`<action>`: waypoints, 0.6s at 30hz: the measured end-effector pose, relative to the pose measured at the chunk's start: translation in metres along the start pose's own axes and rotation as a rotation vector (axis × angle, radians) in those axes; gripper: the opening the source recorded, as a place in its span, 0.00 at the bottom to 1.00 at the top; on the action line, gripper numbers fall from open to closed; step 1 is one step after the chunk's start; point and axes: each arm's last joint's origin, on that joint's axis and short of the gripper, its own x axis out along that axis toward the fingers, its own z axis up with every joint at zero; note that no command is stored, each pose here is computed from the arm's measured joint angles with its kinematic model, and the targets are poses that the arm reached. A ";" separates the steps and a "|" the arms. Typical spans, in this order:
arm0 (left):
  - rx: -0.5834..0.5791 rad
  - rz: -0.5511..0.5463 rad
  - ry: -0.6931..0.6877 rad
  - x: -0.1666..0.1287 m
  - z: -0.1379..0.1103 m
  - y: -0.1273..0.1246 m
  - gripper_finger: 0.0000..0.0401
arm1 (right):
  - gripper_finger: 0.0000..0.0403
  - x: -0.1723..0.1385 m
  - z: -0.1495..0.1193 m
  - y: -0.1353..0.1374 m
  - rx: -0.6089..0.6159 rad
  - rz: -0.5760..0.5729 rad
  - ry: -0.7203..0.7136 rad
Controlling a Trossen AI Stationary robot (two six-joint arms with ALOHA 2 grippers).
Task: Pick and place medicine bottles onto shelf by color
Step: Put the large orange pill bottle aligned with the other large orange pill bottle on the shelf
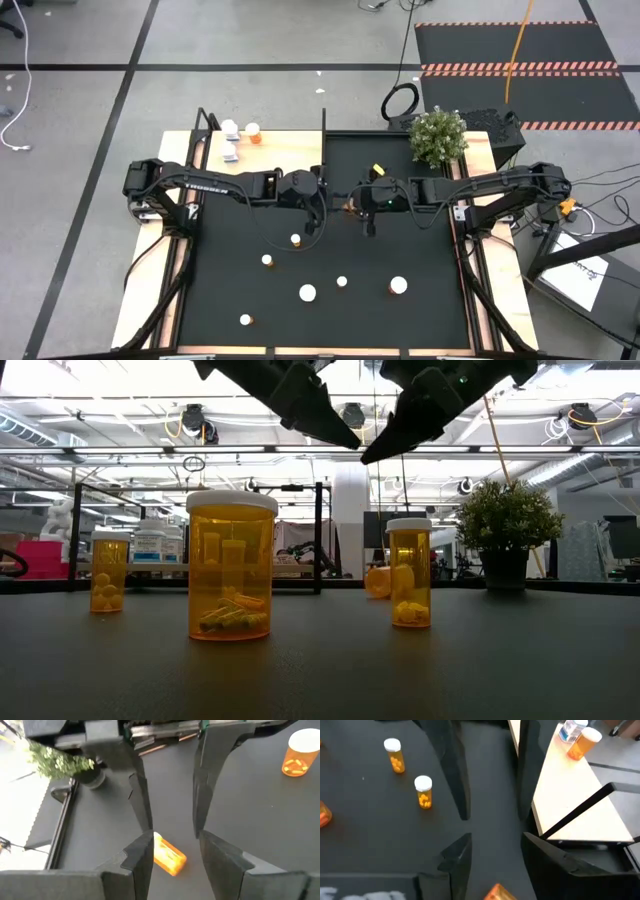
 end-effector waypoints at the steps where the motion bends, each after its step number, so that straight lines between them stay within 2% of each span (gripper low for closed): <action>1: -0.010 -0.003 0.009 0.000 -0.001 0.000 0.40 | 0.40 0.000 -0.002 0.000 0.002 0.002 0.016; 5: -0.050 -0.009 0.051 0.000 -0.006 0.001 0.40 | 0.40 0.000 -0.011 -0.001 0.062 -0.002 0.109; 9: -0.072 -0.007 0.078 0.000 -0.010 0.004 0.40 | 0.45 -0.001 -0.022 -0.005 0.083 -0.050 0.207; 14: -0.081 -0.013 0.113 0.000 -0.013 0.005 0.40 | 0.55 0.006 -0.043 -0.018 0.057 -0.092 0.255; 18: -0.095 -0.015 0.122 -0.001 -0.014 0.005 0.41 | 0.66 0.012 -0.056 -0.038 0.137 -0.111 0.227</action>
